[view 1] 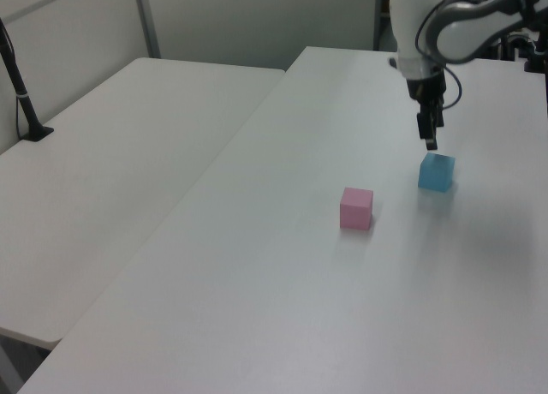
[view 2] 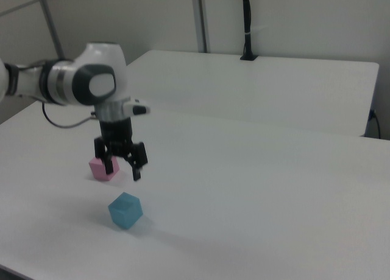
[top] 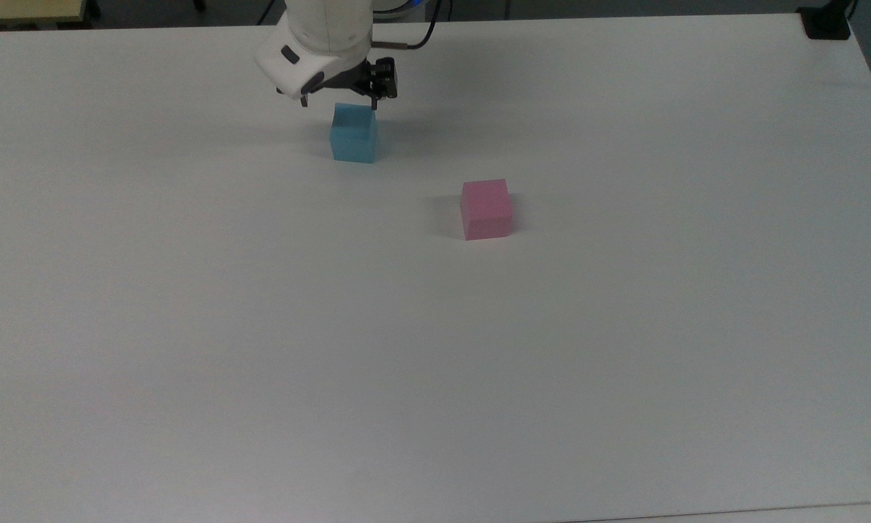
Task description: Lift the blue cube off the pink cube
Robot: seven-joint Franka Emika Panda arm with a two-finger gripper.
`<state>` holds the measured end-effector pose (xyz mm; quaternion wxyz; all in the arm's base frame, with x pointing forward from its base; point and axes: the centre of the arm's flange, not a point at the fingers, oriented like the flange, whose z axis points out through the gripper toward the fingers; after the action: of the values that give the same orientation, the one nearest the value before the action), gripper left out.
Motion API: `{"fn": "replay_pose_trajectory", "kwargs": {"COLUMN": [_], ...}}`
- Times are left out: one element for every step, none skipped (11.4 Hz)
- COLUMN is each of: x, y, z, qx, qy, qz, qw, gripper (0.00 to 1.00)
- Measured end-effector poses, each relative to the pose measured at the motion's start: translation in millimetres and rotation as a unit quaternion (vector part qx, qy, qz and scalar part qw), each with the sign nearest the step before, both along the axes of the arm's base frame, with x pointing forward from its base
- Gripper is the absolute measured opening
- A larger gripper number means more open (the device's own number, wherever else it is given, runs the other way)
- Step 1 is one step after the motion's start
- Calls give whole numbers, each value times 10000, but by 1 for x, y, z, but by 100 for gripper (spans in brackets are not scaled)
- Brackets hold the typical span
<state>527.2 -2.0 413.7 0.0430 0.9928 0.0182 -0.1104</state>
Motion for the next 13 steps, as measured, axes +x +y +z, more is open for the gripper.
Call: {"fn": "replay_pose_trajectory", "kwargs": {"x": [4, 5, 2, -1, -3, -6, -8, -10, -10, -8, -3, 3, 7], "y": [0, -4, -9, -13, -17, -26, -34, -38, -40, -45, -51, -59, -70], "z": [36, 74, 111, 145, 173, 196, 212, 221, 224, 226, 227, 229, 233], "qx": [187, 308, 374, 447, 591, 751, 841, 852, 847, 752, 625, 541, 501], "qy": [-184, -384, -570, -756, -911, -1016, -1047, -1072, -1104, -1174, -1294, -1380, -1449], "qz": [-147, -266, -354, -418, -546, -709, -803, -835, -844, -768, -720, -726, -783], "qw": [9995, 9984, 9970, 9953, 9926, 9895, 9877, 9871, 9867, 9873, 9870, 9863, 9851], "gripper": [100, 100, 100, 100, 100, 100, 100, 100, 100, 100, 100, 100, 100]}}
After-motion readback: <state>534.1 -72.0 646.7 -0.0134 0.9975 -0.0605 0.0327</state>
